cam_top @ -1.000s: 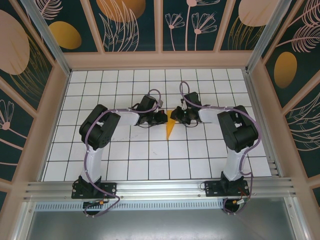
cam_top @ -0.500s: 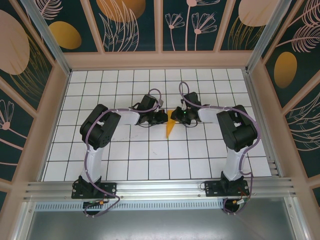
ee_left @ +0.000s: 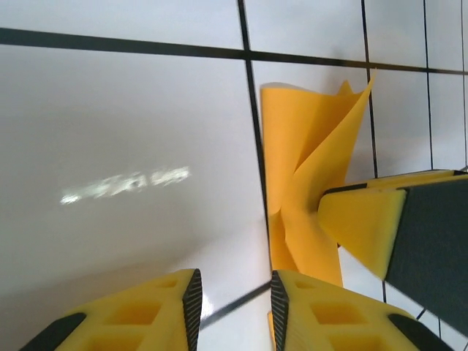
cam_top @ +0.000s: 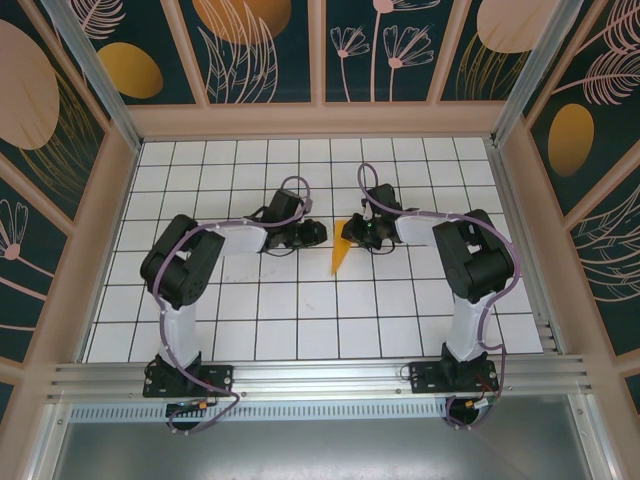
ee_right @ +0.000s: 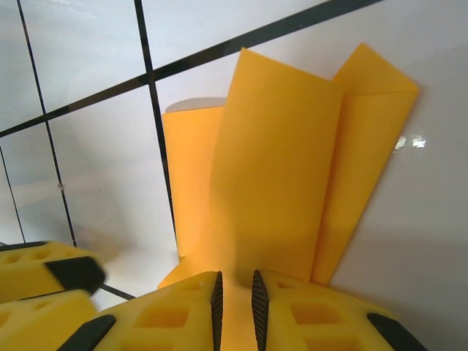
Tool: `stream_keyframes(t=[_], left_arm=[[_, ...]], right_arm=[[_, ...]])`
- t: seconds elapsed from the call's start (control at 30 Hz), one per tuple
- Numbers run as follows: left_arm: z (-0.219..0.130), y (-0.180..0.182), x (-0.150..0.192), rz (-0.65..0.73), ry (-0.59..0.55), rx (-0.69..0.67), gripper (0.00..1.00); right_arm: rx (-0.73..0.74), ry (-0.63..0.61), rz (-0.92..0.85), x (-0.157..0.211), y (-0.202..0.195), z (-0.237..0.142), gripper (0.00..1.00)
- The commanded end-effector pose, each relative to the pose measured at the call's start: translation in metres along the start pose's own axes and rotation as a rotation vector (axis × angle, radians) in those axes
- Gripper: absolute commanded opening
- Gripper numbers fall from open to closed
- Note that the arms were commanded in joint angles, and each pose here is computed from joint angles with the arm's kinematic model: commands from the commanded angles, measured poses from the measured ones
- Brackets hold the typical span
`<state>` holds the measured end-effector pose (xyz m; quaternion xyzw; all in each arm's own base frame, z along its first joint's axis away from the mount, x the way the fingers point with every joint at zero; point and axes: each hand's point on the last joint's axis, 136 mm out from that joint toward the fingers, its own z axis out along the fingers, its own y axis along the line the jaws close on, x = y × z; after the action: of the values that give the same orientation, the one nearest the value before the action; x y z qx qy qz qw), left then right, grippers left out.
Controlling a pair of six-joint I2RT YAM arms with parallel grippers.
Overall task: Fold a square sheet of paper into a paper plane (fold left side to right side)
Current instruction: Fold the wing for the fifth time at the center of the table.
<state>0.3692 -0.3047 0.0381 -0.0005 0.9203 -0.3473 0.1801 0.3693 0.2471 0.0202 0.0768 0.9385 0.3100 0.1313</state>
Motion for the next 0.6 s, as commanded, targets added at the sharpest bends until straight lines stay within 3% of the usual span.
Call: stream_keyframes(t=[0.0,0.17,0.37,0.57], left_arm=[[-0.031,-0.013,-0.006,0.054,-0.050,0.007,0.35],[-0.058,-0.053,0.016,0.097,-0.019,0.189,0.34],[-0.049,-0.098,0.051,0.141,0.067,0.312,0.34],[-0.013,-0.086,0.071,0.108,0.150,0.284,0.33]], right_arm=[[0.104,0.074,0.041,0.021,-0.031,0.015,0.23],[0.094,0.072,0.040,0.021,-0.029,0.015,0.23],[0.093,0.072,0.038,0.021,-0.028,0.016,0.23],[0.094,0.077,0.039,0.022,-0.027,0.017,0.23]])
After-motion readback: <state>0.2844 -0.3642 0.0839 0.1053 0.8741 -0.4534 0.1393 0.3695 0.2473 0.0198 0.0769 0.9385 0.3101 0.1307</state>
